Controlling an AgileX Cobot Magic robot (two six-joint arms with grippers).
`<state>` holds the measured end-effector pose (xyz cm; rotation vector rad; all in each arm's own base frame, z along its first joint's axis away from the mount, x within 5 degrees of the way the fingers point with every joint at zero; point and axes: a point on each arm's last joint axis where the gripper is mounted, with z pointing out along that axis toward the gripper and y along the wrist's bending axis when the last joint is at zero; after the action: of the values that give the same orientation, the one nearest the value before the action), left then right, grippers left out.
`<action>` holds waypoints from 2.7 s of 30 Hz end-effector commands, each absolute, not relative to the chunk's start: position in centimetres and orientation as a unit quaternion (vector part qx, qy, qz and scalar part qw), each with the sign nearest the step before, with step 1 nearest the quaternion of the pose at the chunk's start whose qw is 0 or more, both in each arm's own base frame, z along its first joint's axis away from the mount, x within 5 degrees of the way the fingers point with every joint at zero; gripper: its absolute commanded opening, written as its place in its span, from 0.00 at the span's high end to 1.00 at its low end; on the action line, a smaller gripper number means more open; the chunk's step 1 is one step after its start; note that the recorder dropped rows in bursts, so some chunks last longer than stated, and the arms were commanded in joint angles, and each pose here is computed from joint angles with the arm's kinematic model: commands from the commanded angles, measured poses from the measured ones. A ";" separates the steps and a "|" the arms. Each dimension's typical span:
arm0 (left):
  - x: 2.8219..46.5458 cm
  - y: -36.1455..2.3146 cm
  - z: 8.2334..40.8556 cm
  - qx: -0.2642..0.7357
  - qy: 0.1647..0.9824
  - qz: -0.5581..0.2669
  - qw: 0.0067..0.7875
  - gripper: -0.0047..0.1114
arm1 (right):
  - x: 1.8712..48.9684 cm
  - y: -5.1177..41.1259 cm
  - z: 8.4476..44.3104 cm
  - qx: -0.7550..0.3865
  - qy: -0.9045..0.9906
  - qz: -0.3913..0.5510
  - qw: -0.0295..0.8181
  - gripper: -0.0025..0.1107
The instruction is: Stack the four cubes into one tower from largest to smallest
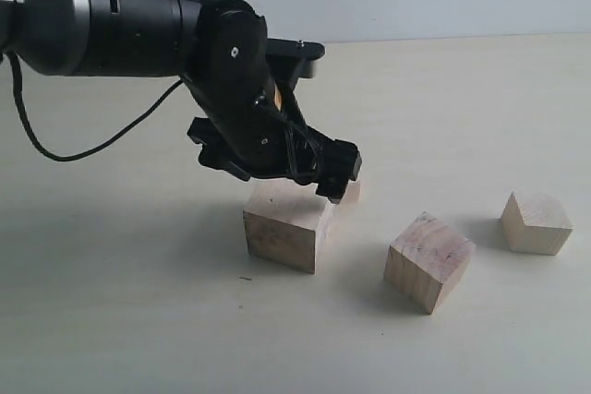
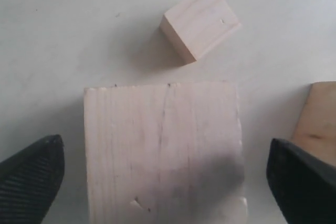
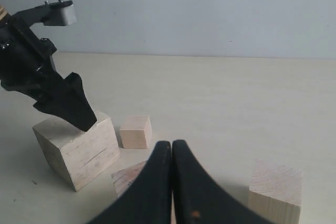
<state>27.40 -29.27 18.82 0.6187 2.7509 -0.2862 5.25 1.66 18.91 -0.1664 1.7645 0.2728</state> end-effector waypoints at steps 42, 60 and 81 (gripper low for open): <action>26.2 -29.8 14.6 0.152 0.984 -0.022 0.087 0.95 | 5.3 1.6 18.9 -0.072 0.764 0.114 0.631 0.98; 25.6 -30.2 14.8 0.086 0.993 -0.048 0.060 0.95 | 5.3 1.6 18.9 -0.072 0.764 0.114 0.631 0.98; 24.7 -30.6 14.9 0.084 0.994 -0.040 0.050 0.06 | 5.3 1.6 18.9 -0.072 0.764 0.114 0.631 0.98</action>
<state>24.87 -30.48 14.48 0.2618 3.0317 -0.1160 5.25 1.66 18.91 -0.1664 1.7645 0.2728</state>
